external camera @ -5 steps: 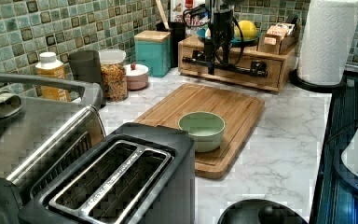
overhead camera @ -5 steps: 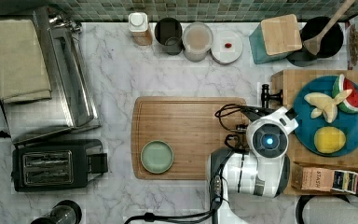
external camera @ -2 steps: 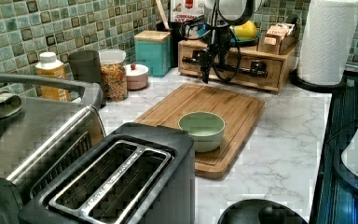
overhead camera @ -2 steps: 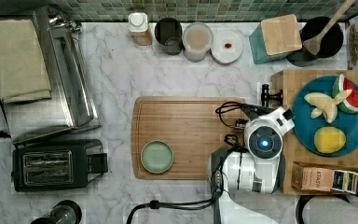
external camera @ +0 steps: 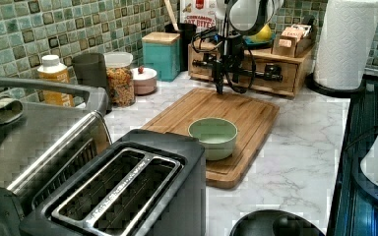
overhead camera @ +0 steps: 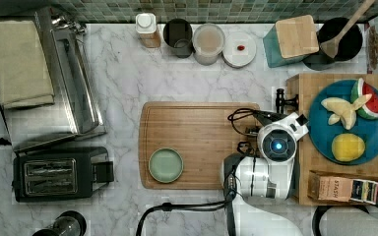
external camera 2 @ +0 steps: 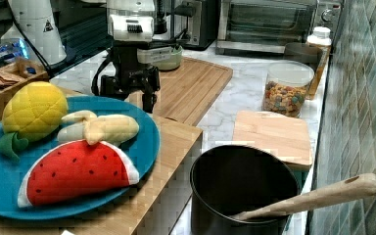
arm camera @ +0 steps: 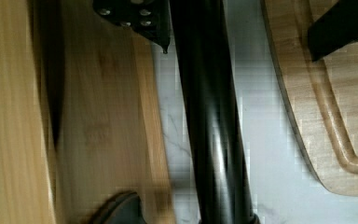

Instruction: Open the drawer.

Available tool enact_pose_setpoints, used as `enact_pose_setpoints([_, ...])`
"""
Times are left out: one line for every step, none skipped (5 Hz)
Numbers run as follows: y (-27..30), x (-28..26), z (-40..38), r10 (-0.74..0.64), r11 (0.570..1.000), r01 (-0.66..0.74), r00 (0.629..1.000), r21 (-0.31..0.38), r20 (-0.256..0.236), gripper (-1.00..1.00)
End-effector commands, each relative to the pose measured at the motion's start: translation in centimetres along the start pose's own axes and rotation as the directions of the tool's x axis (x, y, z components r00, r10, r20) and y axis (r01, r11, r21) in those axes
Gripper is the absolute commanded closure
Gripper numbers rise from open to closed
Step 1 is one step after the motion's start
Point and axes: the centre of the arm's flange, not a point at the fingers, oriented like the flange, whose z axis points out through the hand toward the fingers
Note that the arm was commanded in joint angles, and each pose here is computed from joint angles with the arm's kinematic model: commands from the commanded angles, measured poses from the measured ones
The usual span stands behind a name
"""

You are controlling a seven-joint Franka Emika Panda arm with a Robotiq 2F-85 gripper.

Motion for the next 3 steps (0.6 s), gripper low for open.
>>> enact_pose_setpoints([-8.7, 3.2, -5.2, -0.092, 0.991, 0.088, 0.995, 0.101, 0.041, -1.00])
enact_pose_setpoints([-13.5, 2.1, -4.8, -0.127, 0.983, 0.125, 0.992, 0.131, 0.001, -1.00])
enact_pose_setpoints([-18.6, 0.8, -4.5, -0.142, 0.979, 0.149, 0.988, 0.137, -0.060, -1.00])
